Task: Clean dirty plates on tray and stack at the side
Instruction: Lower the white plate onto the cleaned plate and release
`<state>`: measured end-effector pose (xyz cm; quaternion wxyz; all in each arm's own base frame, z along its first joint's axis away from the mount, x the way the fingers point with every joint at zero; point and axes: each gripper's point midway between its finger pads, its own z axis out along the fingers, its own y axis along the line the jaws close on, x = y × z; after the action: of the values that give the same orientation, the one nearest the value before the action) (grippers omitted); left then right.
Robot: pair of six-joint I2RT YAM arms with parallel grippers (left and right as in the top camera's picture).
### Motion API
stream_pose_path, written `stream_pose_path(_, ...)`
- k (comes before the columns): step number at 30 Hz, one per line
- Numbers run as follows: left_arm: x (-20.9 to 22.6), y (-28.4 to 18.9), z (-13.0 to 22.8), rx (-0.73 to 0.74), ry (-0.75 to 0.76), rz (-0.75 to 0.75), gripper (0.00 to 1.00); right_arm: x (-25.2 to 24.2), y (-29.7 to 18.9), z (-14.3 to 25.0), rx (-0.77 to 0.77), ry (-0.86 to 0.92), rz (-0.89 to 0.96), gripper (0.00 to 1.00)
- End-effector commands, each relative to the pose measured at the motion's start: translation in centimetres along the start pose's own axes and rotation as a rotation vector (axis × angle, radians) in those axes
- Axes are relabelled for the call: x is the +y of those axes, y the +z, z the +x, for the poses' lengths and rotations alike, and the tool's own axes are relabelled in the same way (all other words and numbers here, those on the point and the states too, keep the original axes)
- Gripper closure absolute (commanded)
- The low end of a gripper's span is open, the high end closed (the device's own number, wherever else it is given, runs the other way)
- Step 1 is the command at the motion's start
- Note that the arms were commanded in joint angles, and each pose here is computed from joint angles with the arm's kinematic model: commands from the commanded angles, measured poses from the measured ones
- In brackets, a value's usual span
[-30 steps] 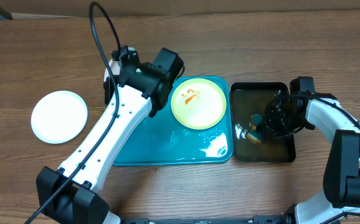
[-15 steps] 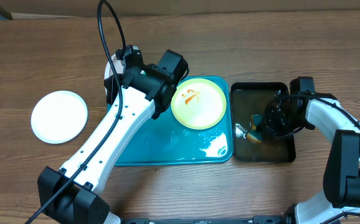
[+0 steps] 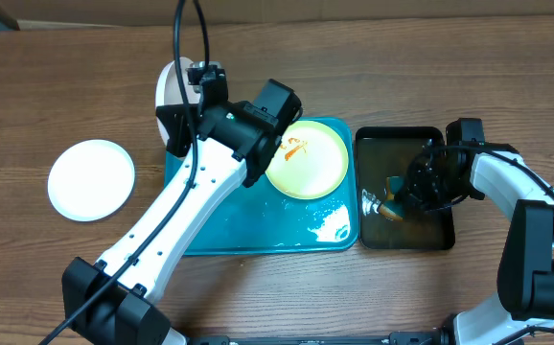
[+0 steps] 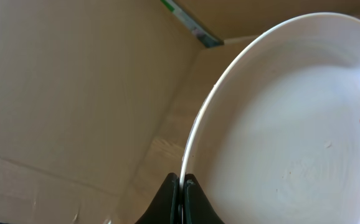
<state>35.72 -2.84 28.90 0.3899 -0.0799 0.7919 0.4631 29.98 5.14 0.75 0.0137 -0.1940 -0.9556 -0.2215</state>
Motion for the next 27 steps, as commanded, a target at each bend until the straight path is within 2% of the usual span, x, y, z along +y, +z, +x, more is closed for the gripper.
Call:
stream_pose_path(1, 0.7, -0.6, -1.0, -0.063, -0.009, -0.048, 0.96, -0.7, 0.2, 0.3, 0.005, 0.001, 0.037, 0.96)
stream_pose_path(5, 0.4, -0.8, -0.9, -0.059, -0.005, -0.034, 0.96, -0.7, 0.2, 0.4, 0.006, 0.001, 0.038, 0.96)
stream_pose_path(8, -0.6, -0.5, 0.2, 0.005, 0.006, 0.034, 0.96, -0.7, 0.2, 0.4, 0.007, 0.002, 0.038, 0.96)
stream_pose_path(13, -1.9, 1.3, 3.5, 0.205, 0.008, 0.151, 0.96, -0.7, 0.2, 0.4, 0.007, 0.002, 0.038, 0.96)
stream_pose_path(15, -1.2, 2.8, 5.6, 0.332, -0.019, 0.169, 0.96, -0.8, 0.2, 0.4, 0.007, 0.002, 0.039, 0.96)
stream_pose_path(22, 2.5, 9.2, 12.3, 0.772, -0.242, 0.23, 0.96, -0.8, 0.2, 0.4, 0.007, 0.002, 0.039, 0.96)
stream_pose_path(24, 3.2, 11.4, 13.8, 0.866, -0.34, 0.3, 0.96, -0.8, 0.2, 0.4, 0.008, 0.002, 0.039, 0.96)
stream_pose_path(27, 4.4, 13.5, 15.0, 0.925, -0.452, 0.352, 0.96, -0.8, 0.2, 0.4, 0.007, 0.002, 0.039, 0.96)
